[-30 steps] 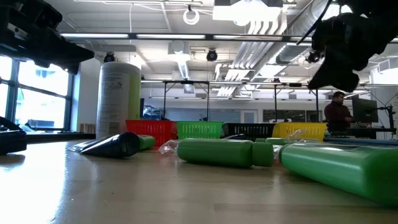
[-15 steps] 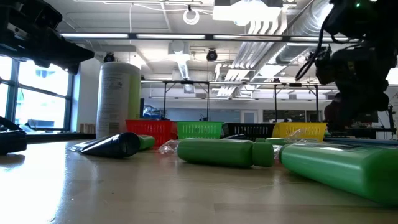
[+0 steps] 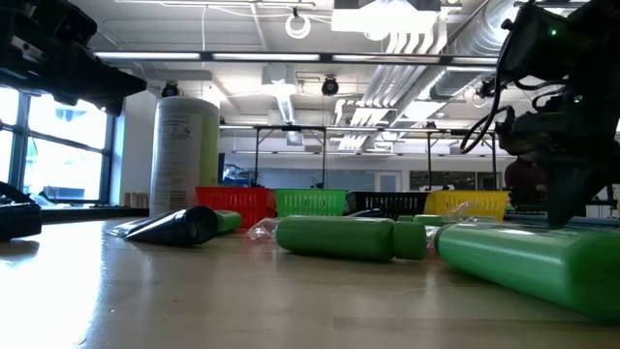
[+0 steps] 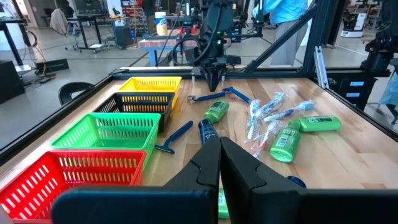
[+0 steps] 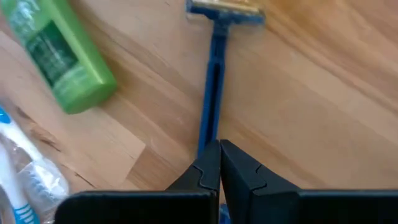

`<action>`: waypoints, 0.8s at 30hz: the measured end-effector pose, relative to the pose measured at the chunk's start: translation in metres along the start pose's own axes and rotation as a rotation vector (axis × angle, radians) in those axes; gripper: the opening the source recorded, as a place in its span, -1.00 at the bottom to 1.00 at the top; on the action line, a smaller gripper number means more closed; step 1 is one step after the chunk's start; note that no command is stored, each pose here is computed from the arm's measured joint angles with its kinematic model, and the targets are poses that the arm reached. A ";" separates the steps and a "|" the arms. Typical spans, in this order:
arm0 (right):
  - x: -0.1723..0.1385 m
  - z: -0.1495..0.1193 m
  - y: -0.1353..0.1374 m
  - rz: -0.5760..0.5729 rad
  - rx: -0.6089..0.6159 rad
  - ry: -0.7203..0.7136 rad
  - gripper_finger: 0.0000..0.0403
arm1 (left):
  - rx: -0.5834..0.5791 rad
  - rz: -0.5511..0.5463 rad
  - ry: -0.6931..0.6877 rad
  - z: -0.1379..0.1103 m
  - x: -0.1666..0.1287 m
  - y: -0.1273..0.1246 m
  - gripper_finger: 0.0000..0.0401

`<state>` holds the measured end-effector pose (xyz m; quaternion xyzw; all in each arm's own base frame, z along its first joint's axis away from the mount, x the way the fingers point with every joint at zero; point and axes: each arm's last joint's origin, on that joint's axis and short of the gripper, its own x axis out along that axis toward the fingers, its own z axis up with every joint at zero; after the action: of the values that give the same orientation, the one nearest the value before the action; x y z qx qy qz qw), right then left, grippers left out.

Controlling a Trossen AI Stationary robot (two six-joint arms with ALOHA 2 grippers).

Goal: Pick & Place Travel size toiletries
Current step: Put the blue razor into the black bin

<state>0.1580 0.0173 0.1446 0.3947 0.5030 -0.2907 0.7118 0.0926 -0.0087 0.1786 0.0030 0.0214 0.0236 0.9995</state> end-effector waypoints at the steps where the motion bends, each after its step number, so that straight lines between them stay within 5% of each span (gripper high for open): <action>1: -0.002 0.000 0.002 -0.008 0.005 -0.002 -0.99 | 0.000 0.000 0.000 0.000 0.000 0.000 -0.96; 8: -0.027 0.006 0.029 -0.080 -0.025 -0.051 -0.99 | 0.000 0.000 -0.001 0.000 0.000 0.000 -0.96; 24: -0.030 0.009 0.039 -0.010 -0.117 -0.038 -0.92 | -0.003 -0.003 0.001 0.000 0.000 0.000 -0.96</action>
<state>0.1845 0.0309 0.1848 0.3445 0.5073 -0.2718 0.7417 0.0926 -0.0088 0.1784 0.0016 0.0217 0.0220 0.9995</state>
